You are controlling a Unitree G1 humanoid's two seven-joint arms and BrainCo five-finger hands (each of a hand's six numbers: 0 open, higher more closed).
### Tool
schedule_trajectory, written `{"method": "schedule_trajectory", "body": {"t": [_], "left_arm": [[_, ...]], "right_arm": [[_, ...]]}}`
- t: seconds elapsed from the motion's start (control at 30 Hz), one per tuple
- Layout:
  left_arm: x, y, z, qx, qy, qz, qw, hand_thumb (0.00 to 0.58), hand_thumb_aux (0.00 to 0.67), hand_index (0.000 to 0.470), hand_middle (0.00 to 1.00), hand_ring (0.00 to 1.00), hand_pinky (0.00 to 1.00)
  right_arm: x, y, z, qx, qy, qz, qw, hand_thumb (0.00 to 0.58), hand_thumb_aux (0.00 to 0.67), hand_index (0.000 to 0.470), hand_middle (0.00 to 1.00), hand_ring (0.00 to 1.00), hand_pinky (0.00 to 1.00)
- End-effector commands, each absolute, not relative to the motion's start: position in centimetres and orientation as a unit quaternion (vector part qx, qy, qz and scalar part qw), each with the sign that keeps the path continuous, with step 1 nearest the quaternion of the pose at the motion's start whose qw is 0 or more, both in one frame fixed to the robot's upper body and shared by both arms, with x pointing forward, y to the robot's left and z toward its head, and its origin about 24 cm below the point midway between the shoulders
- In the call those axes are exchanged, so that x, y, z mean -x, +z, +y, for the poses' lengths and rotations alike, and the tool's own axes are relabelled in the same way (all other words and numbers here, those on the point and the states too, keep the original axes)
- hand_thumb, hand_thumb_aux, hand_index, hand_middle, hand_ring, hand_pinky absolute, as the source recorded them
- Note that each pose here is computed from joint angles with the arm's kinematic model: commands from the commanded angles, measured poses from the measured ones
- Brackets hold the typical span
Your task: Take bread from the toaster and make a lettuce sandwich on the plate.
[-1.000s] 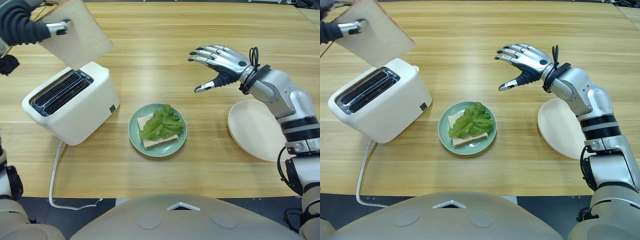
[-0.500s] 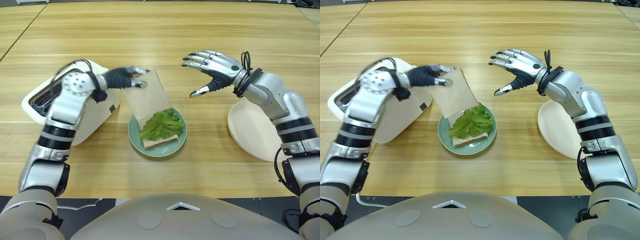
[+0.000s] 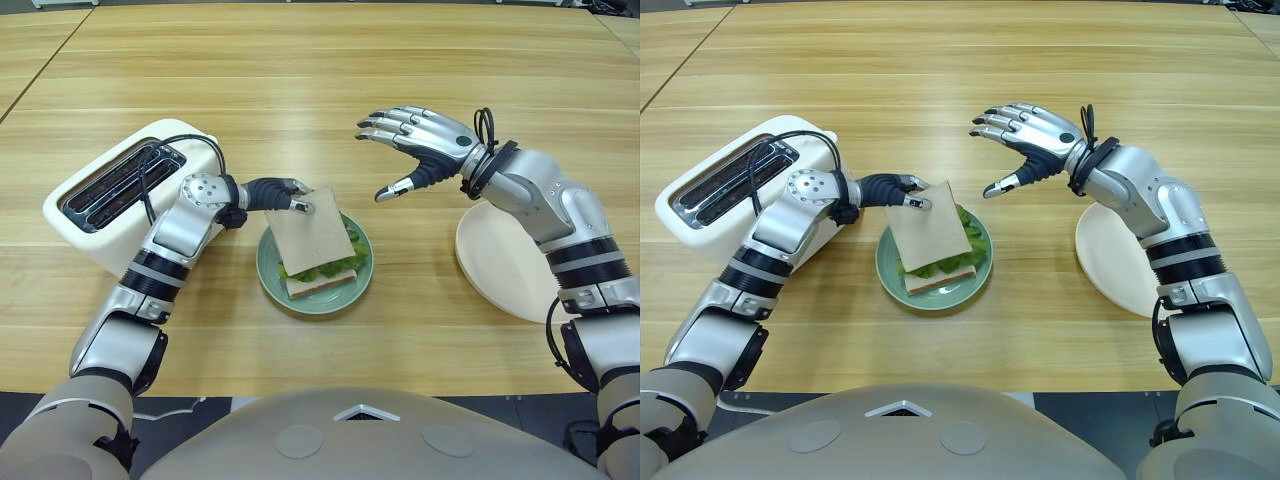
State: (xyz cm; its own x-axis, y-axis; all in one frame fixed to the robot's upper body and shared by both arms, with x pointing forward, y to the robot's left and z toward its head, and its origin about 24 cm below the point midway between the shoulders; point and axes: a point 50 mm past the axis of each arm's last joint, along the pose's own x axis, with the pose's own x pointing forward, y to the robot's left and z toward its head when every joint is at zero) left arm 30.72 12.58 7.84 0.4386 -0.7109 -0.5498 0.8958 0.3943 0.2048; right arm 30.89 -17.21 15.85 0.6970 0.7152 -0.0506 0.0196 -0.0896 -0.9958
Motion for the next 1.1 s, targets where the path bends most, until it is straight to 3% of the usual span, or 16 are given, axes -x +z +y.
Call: {"method": "schedule_trajectory", "body": {"t": [0.03, 0.2, 0.37, 0.7, 0.87, 0.9, 0.93, 0.97, 1.0, 1.1], "left_arm": [[-30.3, 6.2, 13.0, -0.274, -0.491, 0.217, 0.798, 0.580, 0.670, 0.470, 0.00, 0.00, 0.00], [-30.1, 5.2, 12.9, -0.292, -0.488, 0.221, 0.792, 0.580, 0.670, 0.470, 0.00, 0.00, 0.00], [-30.3, 4.8, 12.9, -0.297, -0.482, 0.217, 0.795, 0.580, 0.670, 0.470, 0.00, 0.00, 0.00], [-30.3, 4.4, 12.6, -0.292, -0.483, 0.214, 0.798, 0.580, 0.670, 0.470, 0.00, 0.00, 0.00], [-30.4, 4.7, 12.3, -0.293, -0.479, 0.196, 0.804, 0.580, 0.670, 0.470, 0.00, 0.00, 0.00], [-30.5, 4.9, 12.3, -0.292, -0.478, 0.189, 0.807, 0.572, 0.591, 0.415, 0.00, 0.00, 0.00], [-30.7, 5.4, 12.2, -0.289, -0.474, 0.175, 0.813, 0.503, 0.426, 0.299, 0.00, 0.00, 0.00], [-30.9, 5.9, 12.1, -0.287, -0.467, 0.153, 0.822, 0.334, 0.234, 0.164, 0.00, 0.00, 0.00], [-31.3, 6.8, 12.1, -0.280, -0.456, 0.126, 0.836, 0.000, 0.000, 0.000, 0.00, 0.00, 0.00], [-32.4, 10.2, 12.5, -0.251, -0.401, 0.027, 0.881, 0.000, 0.000, 0.000, 0.00, 0.00, 0.00]], "right_arm": [[-30.1, 16.7, -17.2, 0.663, 0.277, -0.295, 0.630, 0.000, 0.000, 0.000, 0.00, 0.00, 0.00], [-26.3, 16.6, -14.8, 0.566, 0.371, -0.336, 0.655, 0.000, 0.000, 0.000, 0.00, 0.00, 0.00], [-22.2, 13.0, -12.7, 0.518, 0.508, -0.280, 0.628, 0.000, 0.000, 0.000, 0.00, 0.00, 0.00], [-21.2, 6.3, -12.1, 0.533, 0.593, -0.147, 0.585, 0.000, 0.000, 0.000, 0.00, 0.00, 0.00], [-19.6, 4.0, -12.8, 0.519, 0.645, -0.080, 0.555, 0.000, 0.000, 0.000, 0.00, 0.00, 0.00], [-19.3, 3.8, -12.8, 0.514, 0.652, -0.075, 0.552, 0.000, 0.000, 0.000, 0.00, 0.00, 0.00], [-19.1, 3.6, -12.8, 0.512, 0.659, -0.068, 0.547, 0.000, 0.000, 0.000, 0.00, 0.00, 0.00], [-19.0, 3.3, -12.8, 0.511, 0.663, -0.062, 0.543, 0.000, 0.000, 0.000, 0.00, 0.00, 0.00], [-18.9, 3.0, -12.7, 0.510, 0.667, -0.057, 0.540, 0.000, 0.000, 0.000, 0.00, 0.00, 0.00], [-19.1, 2.7, -12.5, 0.505, 0.670, -0.053, 0.542, 0.000, 0.000, 0.000, 0.00, 0.00, 0.00]]}}
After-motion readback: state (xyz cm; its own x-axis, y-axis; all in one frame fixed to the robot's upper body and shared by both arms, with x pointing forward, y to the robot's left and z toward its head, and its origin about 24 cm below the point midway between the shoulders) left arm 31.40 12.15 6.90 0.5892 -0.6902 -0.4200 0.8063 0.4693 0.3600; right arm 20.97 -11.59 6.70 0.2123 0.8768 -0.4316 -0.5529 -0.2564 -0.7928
